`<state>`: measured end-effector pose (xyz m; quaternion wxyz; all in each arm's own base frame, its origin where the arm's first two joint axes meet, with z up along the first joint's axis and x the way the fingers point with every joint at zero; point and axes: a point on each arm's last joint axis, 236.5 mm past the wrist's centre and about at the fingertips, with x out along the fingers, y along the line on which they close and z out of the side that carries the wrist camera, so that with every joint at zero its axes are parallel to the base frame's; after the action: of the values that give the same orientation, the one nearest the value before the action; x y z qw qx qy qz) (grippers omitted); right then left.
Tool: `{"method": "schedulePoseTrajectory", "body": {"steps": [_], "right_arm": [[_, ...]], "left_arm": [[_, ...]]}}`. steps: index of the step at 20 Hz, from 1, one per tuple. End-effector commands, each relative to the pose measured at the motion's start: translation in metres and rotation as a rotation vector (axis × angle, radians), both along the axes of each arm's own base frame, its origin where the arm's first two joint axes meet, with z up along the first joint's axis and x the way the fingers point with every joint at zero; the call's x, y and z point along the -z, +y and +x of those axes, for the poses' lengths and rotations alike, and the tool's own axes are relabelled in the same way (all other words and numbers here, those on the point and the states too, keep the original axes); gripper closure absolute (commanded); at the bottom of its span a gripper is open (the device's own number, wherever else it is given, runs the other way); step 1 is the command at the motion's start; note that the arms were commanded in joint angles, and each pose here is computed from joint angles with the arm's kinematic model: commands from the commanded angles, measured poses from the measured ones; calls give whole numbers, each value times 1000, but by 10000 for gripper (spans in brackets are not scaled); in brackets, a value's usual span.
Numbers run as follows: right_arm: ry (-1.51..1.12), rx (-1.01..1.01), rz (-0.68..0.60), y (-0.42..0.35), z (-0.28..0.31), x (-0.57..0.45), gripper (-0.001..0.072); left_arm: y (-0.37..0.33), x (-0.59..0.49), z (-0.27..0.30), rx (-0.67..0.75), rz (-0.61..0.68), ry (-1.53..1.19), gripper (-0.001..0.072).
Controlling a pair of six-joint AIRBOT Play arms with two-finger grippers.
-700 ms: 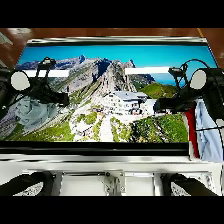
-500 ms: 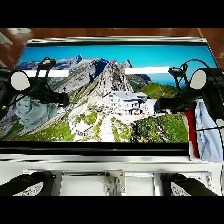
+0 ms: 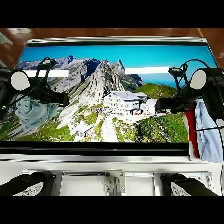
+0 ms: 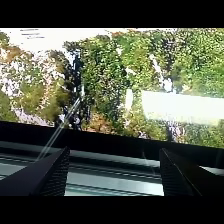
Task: Fold the shirts.
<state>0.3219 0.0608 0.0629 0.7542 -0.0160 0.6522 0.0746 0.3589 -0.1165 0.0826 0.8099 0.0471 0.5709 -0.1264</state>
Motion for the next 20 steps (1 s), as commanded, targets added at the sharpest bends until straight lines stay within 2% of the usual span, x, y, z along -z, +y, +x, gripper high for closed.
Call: {"method": "schedulePoseTrajectory", "body": {"steps": [1, 13, 15, 16, 17, 18, 20], "right_arm": [[-50, 4, 8, 2, 11, -2, 30], [-48, 2, 35, 8, 11, -3, 30], [-48, 4, 38, 9, 11, -3, 30], [-48, 10, 39, 9, 11, -3, 31], [-46, 22, 41, 9, 11, -3, 30], [-44, 37, 44, 9, 11, -3, 30], [-38, 89, 57, 10, 11, -3, 30]], "left_arm": [[0, 0, 0, 0, 0, 0, 3], [-21, -8, 24, 1, -83, -96, 3], [-20, -10, 30, 29, -70, -128, 2], [-11, -10, 33, 79, -12, -152, 4], [9, -9, 42, 37, 63, -176, 2], [44, -6, 53, -88, 146, -190, -4], [108, 7, 65, -250, 219, -163, -5]]}}
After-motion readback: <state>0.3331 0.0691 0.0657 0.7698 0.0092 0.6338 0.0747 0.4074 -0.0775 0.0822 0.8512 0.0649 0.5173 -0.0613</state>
